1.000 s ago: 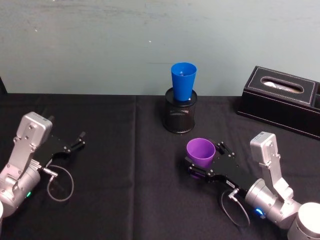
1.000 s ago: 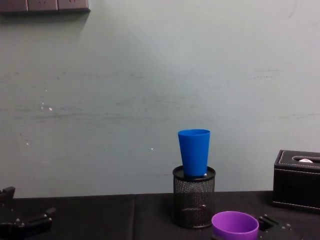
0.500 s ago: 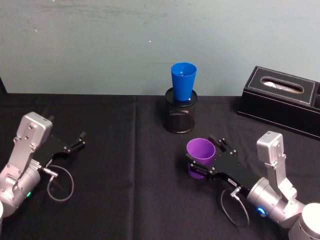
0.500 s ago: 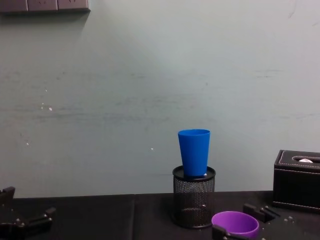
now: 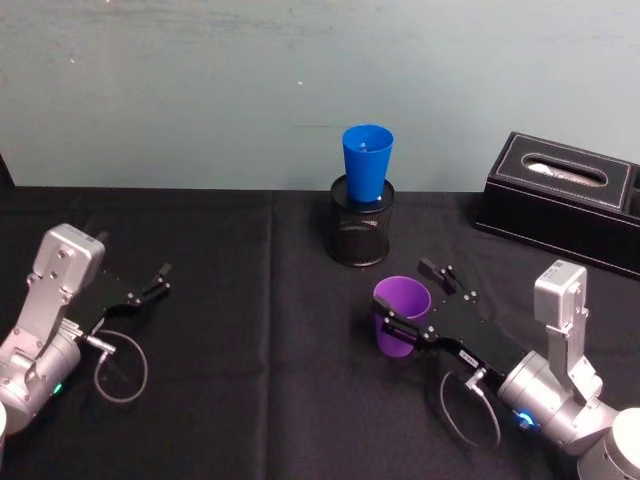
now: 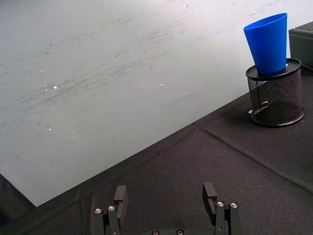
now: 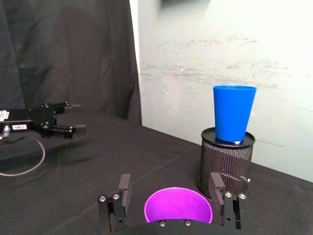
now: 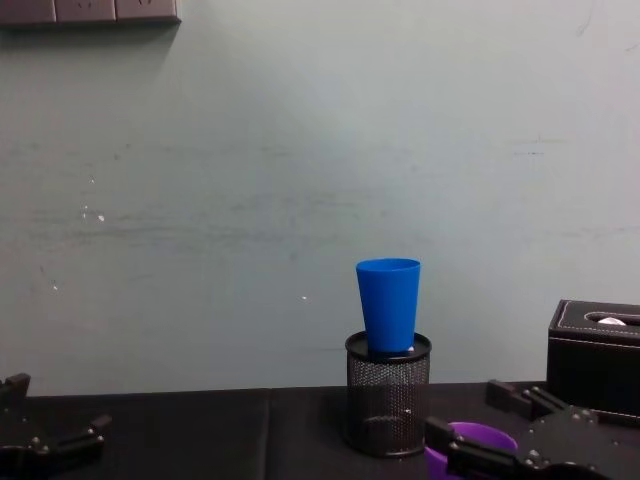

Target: Pick up one cup with a gripper and tap it against the other cup.

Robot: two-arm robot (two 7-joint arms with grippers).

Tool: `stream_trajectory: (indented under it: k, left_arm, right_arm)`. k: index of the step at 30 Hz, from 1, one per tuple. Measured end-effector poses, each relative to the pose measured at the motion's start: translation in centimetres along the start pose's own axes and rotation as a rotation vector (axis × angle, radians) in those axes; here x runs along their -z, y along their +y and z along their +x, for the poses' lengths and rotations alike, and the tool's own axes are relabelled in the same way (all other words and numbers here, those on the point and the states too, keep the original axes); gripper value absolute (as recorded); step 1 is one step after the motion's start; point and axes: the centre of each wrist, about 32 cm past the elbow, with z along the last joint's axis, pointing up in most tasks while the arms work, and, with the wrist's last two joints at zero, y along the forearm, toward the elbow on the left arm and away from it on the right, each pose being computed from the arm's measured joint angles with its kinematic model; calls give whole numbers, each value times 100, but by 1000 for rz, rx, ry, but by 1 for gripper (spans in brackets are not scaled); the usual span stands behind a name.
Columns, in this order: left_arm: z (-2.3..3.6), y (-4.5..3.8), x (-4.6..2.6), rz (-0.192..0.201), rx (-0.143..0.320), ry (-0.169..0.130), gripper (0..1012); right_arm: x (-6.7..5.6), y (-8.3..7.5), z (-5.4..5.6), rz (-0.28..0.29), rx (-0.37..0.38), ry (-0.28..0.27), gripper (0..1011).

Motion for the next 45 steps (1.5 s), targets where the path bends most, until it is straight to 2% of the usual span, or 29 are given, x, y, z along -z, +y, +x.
stream_trajectory:
  k: [11, 17, 22, 34, 40, 45]
  left_arm:
    - [0, 0, 0, 0, 0, 0, 1011]
    - [0, 0, 0, 0, 0, 0, 1011]
    - [0, 0, 0, 0, 0, 0, 1011]
    - [0, 0, 0, 0, 0, 0, 1012]
    - [0, 0, 0, 0, 0, 0, 1012]
    - [0, 0, 0, 0, 0, 0, 1012]
  right_arm:
    - [7, -4, -8, 28, 1, 3, 1003]
    - [5, -6, -14, 41, 34, 5, 1003]
    - [6, -10, -14, 53, 82, 12, 1003]
    - [18, -30, 15, 89, 263, 49, 1003]
    - [24, -27, 16, 75, 315, 53, 1003]
    - [32, -18, 6, 40, 359, 41, 1003]
